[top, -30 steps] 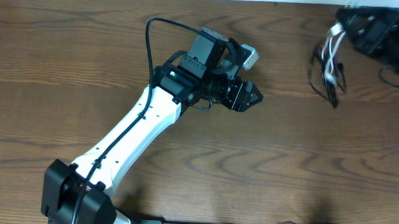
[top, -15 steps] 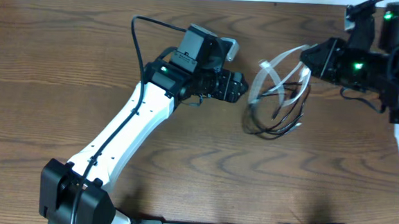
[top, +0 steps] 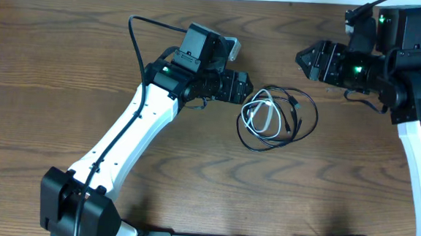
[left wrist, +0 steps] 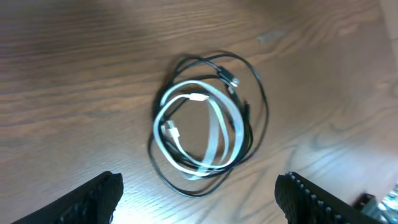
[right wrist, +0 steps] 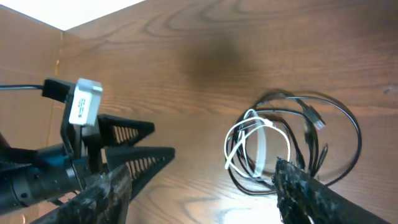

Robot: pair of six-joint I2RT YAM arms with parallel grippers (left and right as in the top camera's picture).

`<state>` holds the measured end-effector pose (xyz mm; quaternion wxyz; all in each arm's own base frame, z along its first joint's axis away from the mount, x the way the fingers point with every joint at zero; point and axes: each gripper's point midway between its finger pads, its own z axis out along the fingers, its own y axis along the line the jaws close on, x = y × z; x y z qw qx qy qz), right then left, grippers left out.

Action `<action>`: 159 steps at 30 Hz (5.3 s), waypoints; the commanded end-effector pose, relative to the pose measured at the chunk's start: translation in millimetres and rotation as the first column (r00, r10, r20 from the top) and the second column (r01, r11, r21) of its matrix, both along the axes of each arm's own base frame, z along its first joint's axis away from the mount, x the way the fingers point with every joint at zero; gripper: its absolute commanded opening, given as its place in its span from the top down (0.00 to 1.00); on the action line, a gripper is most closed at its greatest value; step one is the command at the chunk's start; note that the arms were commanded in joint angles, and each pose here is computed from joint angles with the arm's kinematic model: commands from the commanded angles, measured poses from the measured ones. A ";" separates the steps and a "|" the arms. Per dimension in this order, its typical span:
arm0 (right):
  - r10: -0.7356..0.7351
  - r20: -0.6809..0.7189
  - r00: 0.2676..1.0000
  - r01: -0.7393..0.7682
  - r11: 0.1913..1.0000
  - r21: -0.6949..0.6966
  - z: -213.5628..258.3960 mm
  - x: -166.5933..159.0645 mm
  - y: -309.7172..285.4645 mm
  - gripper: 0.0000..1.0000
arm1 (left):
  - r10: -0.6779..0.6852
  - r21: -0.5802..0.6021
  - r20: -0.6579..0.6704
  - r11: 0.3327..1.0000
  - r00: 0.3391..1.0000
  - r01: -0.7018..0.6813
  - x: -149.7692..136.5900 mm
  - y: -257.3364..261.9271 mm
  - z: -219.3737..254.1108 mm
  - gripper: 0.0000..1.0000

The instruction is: Untangle cables

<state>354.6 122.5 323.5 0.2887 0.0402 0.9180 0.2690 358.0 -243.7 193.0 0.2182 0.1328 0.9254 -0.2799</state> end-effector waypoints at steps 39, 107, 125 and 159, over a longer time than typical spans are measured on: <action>-0.162 -0.110 0.981 0.138 0.970 -0.202 -34.4 -14.5 -76.9 0.23 | -0.490 -0.133 -0.147 0.871 0.859 0.473 -43.6 -87.2 -130.5 0.54; 0.955 0.078 0.288 -0.944 0.269 0.190 -155.7 -86.6 199.6 0.35 | 0.642 -0.653 0.655 0.746 0.400 -0.129 -49.7 125.6 398.7 0.93; 0.983 0.157 0.095 -0.961 0.049 0.273 -227.7 -124.3 257.0 0.46 | 0.684 -0.615 0.611 0.727 0.398 -0.306 -51.6 189.7 372.3 0.93; -0.012 0.210 0.978 0.059 0.974 -0.220 24.6 -4.2 64.9 0.99 | 0.571 -0.176 0.192 0.820 0.798 -0.544 -4.9 170.5 166.5 0.92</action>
